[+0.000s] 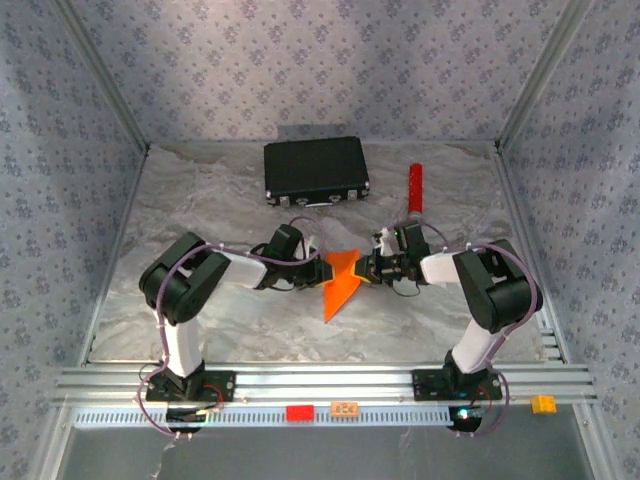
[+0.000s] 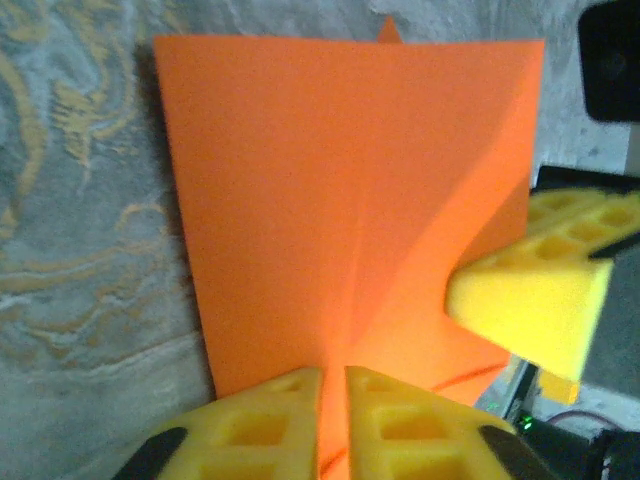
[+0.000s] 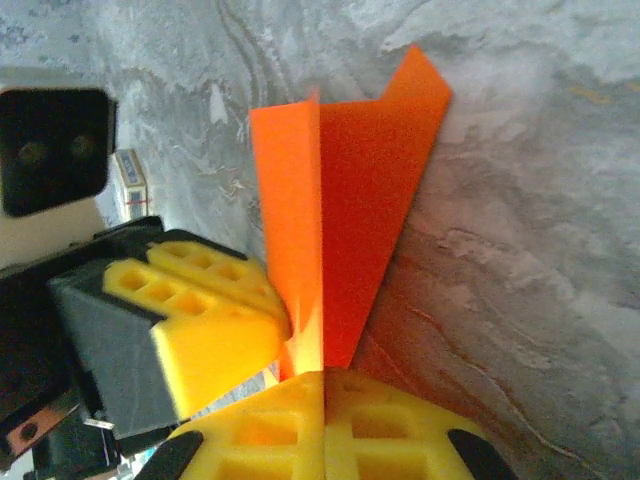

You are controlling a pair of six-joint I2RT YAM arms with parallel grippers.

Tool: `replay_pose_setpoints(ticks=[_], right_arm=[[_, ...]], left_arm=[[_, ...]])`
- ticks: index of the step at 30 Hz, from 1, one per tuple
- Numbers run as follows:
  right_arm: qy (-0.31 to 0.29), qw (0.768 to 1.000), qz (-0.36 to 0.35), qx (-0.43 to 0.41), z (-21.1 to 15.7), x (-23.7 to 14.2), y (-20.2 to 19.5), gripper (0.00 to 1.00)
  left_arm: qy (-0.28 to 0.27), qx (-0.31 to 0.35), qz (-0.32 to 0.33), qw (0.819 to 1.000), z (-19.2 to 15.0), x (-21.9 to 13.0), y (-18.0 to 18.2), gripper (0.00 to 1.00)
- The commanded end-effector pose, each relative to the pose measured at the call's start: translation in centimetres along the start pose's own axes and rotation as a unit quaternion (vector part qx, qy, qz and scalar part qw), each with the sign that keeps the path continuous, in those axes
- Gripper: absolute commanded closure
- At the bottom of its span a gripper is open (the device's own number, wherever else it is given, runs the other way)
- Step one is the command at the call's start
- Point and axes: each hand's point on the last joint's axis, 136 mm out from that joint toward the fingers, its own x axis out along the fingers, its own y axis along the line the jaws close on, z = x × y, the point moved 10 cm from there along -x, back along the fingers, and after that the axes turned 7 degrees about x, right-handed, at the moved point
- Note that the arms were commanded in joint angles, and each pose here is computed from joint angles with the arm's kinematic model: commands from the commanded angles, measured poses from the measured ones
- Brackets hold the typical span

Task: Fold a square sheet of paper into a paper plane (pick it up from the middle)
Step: Fold the wing for the fifth time at the center of the table.

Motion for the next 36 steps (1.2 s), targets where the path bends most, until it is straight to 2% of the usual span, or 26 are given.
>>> replay_pose_setpoints(ticks=[1, 5, 13, 16, 21, 25, 28, 36], right_arm=[[-0.026, 0.999, -0.014, 0.03, -0.2, -0.8, 0.2, 0.95], [-0.058, 0.996, -0.019, 0.061, -0.8, -1.6, 0.2, 0.96], [-0.111, 0.984, 0.016, 0.135, -2.1, -2.1, 0.0, 0.96], [-0.119, 0.984, 0.016, 0.135, -2.3, -2.2, 0.4, 0.96], [-0.122, 0.984, 0.018, 0.127, -2.4, -2.6, 1.1, 0.91], [-0.119, 0.986, 0.02, 0.118, -2.6, -2.6, 1.5, 0.88], [-0.116, 0.987, 0.024, 0.113, -2.5, -2.5, 1.8, 0.89], [-0.114, 0.987, 0.024, 0.114, -2.6, -2.4, 1.9, 0.9]], left_arm=[[-0.022, 0.031, 0.035, 0.999, 0.5, -1.8, -1.5, 0.74], [-0.044, 0.076, 0.069, 0.994, 0.3, -3.4, -3.1, 0.65], [-0.026, 0.191, 0.115, 0.974, -2.8, -2.6, -5.8, 0.65], [-0.007, 0.242, 0.146, 0.959, -4.3, -1.9, -6.6, 0.63], [0.014, 0.326, 0.218, 0.92, -6.4, -0.8, -8.0, 0.59], [0.013, 0.352, 0.236, 0.906, -7.2, -0.1, -8.5, 0.57], [0.013, 0.365, 0.267, 0.892, -7.6, 0.4, -8.5, 0.56], [0.022, 0.383, 0.307, 0.871, -8.5, 1.7, -8.5, 0.54]])
